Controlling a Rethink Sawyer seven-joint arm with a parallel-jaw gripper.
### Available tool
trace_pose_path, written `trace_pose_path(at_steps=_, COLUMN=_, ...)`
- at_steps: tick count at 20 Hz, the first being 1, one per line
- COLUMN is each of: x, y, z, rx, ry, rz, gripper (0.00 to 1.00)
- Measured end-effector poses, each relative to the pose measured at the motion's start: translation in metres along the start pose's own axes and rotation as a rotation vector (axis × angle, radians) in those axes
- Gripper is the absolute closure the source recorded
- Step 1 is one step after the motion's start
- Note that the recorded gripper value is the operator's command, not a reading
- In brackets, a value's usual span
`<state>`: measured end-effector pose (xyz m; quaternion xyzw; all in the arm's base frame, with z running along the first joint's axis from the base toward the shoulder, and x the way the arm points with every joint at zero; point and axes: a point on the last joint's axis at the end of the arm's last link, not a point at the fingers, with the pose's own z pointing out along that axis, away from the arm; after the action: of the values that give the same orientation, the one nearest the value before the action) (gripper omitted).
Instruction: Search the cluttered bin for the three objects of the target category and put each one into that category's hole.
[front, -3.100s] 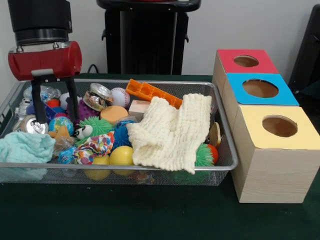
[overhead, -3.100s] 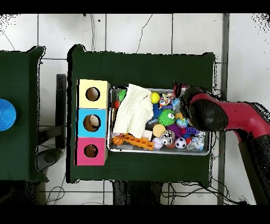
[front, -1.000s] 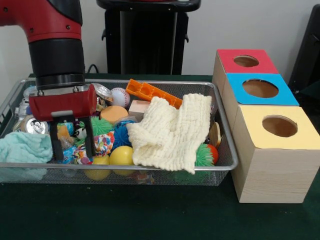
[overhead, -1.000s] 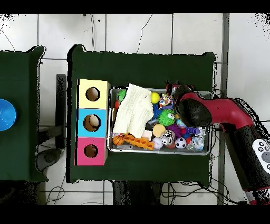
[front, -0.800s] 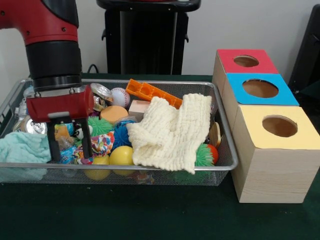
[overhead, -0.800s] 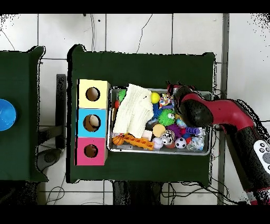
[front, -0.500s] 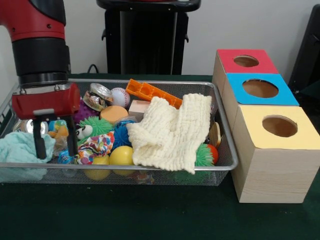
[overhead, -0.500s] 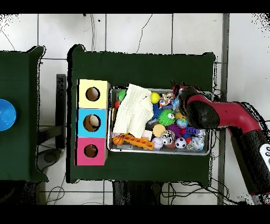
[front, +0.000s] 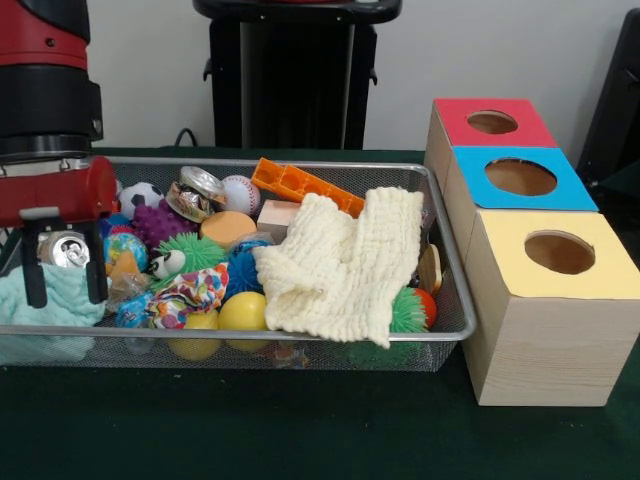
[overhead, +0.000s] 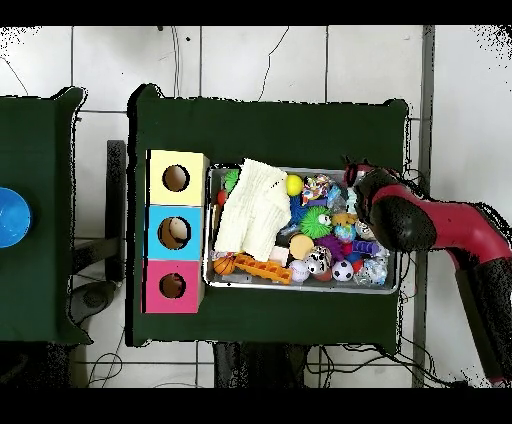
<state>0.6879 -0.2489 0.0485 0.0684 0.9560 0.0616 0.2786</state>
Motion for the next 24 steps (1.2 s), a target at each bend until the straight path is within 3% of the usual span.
trace_pose_path(at_steps=9, x=0.008, y=0.011, z=-0.006, rx=-0.007, ry=0.017, rz=-0.028, gripper=0.00)
trace_pose_path(at_steps=18, x=0.028, y=0.033, z=-0.027, rx=-0.020, ry=0.059, rz=-0.087, gripper=0.00)
trace_pose_path(at_steps=24, x=0.048, y=0.038, z=-0.036, rx=-0.034, ry=0.090, rz=-0.097, gripper=0.00)
